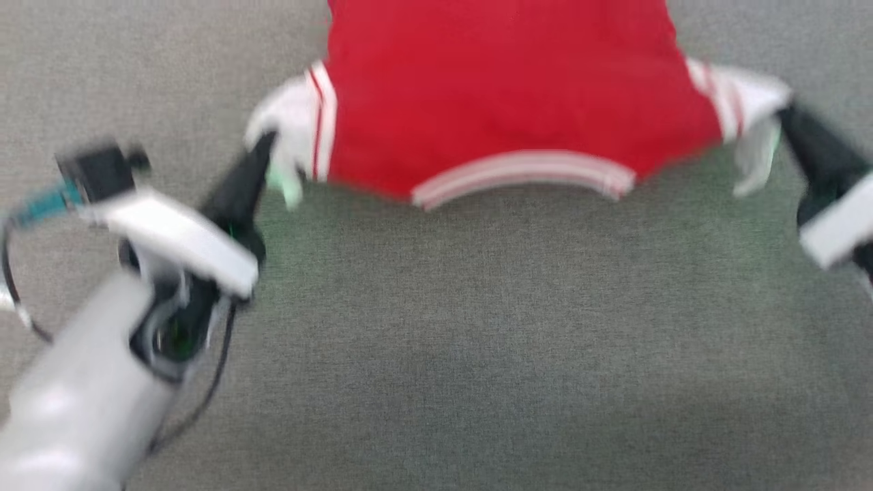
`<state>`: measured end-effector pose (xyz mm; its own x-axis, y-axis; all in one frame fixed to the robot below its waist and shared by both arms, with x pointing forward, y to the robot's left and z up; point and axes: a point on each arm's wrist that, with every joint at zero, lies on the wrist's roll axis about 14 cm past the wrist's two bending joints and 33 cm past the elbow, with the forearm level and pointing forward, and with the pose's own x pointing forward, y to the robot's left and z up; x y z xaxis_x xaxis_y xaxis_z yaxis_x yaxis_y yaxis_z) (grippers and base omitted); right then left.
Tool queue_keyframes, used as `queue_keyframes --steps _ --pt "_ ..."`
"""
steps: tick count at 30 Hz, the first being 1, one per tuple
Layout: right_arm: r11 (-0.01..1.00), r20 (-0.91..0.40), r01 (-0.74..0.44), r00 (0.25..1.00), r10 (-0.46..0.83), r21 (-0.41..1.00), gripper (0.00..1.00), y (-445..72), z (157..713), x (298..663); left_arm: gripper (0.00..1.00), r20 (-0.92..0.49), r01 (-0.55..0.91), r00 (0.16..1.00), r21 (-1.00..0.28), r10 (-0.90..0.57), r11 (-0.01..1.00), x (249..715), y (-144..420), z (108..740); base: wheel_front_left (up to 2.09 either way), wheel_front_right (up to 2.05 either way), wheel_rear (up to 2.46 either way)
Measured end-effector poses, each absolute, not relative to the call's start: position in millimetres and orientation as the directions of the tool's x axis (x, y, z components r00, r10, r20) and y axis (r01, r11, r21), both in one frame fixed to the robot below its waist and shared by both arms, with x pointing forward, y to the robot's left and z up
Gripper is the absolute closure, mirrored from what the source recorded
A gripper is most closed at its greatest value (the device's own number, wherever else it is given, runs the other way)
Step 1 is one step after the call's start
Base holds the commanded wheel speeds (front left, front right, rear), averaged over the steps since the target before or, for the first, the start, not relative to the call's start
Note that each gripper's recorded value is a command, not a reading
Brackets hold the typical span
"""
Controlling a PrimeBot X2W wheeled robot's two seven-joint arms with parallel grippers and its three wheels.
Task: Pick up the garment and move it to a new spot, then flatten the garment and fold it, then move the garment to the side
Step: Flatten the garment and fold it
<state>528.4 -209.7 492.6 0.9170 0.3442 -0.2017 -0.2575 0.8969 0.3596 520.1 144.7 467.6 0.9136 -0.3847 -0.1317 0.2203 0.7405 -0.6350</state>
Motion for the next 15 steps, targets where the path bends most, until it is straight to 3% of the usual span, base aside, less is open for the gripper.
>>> queue_keyframes --steps 6,15 --pt "0.883 -0.369 -0.28 0.829 0.42 0.377 1.0 -207.6 460.7 466.3 1.0 -0.286 0.185 0.856 -0.609 -0.431 0.771 448.8 148.1 417.8 0.0 0.0 0.0" --pt "0.841 -0.541 -0.342 0.65 0.533 0.418 1.0 -187.9 440.4 386.2 1.0 -0.357 0.22 0.796 -0.583 -0.49 0.782 390.1 146.0 402.8 0.0 0.0 0.0"
